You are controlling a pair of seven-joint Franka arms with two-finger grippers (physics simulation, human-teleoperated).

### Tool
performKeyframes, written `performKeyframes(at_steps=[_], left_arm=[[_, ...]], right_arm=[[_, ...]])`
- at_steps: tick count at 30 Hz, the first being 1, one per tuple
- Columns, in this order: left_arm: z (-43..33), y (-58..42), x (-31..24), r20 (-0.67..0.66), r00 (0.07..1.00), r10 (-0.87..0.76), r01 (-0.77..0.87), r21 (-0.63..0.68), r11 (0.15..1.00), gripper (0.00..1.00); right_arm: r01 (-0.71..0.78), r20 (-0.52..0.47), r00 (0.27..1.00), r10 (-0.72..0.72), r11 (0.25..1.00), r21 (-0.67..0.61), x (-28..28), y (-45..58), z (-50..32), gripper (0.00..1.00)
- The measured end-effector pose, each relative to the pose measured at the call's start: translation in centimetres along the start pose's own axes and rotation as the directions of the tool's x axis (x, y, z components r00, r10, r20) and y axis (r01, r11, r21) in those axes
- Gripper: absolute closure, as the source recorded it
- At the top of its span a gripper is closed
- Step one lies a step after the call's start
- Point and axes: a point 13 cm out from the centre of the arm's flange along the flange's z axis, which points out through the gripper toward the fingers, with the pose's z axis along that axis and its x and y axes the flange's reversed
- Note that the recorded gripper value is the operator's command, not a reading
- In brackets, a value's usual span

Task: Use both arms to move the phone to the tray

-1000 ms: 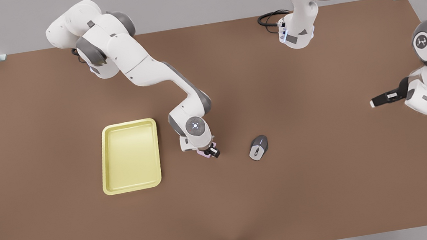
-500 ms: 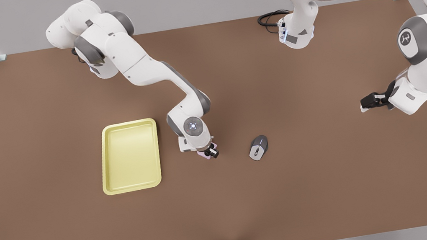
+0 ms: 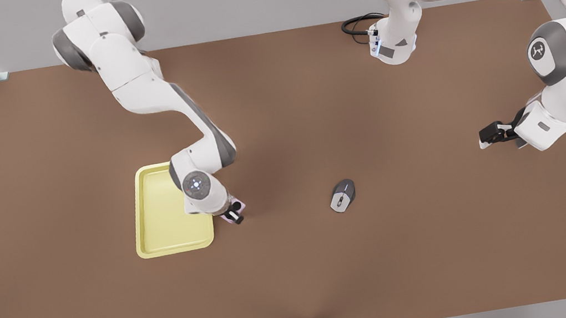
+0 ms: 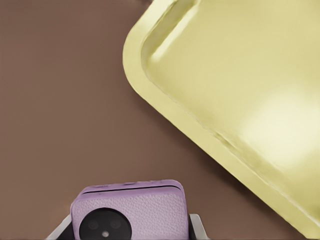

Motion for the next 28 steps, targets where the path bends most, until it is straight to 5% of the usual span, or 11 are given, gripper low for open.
performKeyframes(at_steps=[8,9,14,18,21,24,28], left_arm=[[0.0,0.0,0.3,-0.009,1.0,0.019,-0.019,0.001,1.0,0.0],[-0.1,-0.5,0.4,-0.012,1.0,0.029,-0.029,-0.003,1.0,0.0],[-1.8,-5.1,0.4,-0.003,0.99,0.138,-0.138,-0.105,0.985,0.0],[-6.5,-3.0,1.9,0.067,0.99,0.122,-0.114,-0.113,0.987,0.0],[-7.0,-2.0,2.0,0.072,0.991,0.113,-0.103,-0.134,0.986,0.0],[-6.7,-1.6,1.8,0.063,0.992,0.114,-0.102,-0.16,0.982,0.0],[-6.1,-0.8,1.6,0.051,0.993,0.102,-0.092,-0.173,0.981,0.0]], right_arm=[[0.014,-0.058,0.998,-0.009,0.996,0.084,-6.6,-12.6,-0.4,0.2],[0.029,-0.065,0.998,-0.023,0.995,0.093,-6.7,-13.5,-0.1,0.0],[0.124,-0.07,0.99,-0.119,0.989,0.08,-7.0,-14.0,-0.8,0.0],[0.203,0.029,0.979,-0.202,0.976,-0.076,-8.5,-9.7,-14.2,0.0],[0.205,0.153,0.972,-0.178,0.962,-0.179,-16.9,-11.5,-29.5,0.0],[0.214,0.225,0.957,-0.181,0.968,-0.133,-24.0,-17.8,-39.1,0.0],[0.305,0.139,0.944,-0.298,0.952,-0.025,-23.6,-21.6,-39.8,0.0]])
